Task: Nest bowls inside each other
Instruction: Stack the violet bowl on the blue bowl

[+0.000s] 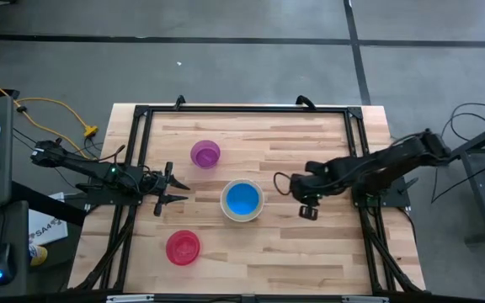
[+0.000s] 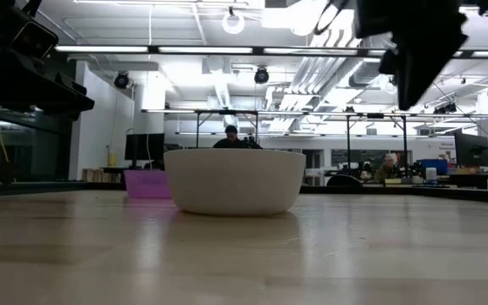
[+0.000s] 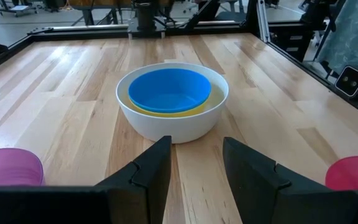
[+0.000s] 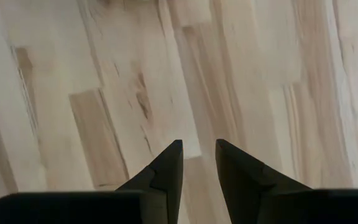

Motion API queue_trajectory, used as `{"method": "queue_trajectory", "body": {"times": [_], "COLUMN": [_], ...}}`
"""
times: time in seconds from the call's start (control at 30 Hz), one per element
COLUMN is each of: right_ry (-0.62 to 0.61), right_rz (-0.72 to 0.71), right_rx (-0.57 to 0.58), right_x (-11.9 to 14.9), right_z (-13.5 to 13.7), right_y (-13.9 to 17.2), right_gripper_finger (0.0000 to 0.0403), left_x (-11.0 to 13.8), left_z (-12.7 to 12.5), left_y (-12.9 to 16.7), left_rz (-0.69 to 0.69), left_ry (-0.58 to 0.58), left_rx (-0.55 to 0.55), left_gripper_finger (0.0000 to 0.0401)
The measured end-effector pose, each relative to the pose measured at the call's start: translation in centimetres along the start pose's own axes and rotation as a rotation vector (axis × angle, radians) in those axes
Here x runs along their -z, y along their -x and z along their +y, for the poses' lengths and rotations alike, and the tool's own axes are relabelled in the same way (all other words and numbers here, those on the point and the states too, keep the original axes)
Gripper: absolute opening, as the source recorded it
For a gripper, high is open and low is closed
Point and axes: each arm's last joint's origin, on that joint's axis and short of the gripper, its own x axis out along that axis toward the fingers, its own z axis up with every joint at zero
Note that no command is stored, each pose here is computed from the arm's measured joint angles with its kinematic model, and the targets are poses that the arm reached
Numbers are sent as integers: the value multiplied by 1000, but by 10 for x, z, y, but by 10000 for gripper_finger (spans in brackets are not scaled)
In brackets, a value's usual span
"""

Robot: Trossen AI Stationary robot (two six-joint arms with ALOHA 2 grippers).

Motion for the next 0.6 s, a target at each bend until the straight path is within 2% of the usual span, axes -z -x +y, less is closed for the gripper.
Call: {"method": "queue_trajectory", "body": {"times": [0.3, 0.6], "right_ry": [-6, -5], "right_rz": [-38, -54], "right_rx": [-18, -18], "right_x": [36, 47], "right_z": [-18, -23], "right_y": [-7, -15], "right_gripper_finger": [89, 89], "left_x": [0, 0], "left_z": [0, 0], "left_y": [0, 0], "left_rz": [0, -1], "left_ry": [0, 0], "left_rx": [0, 0], "left_gripper_finger": [145, 145]}}
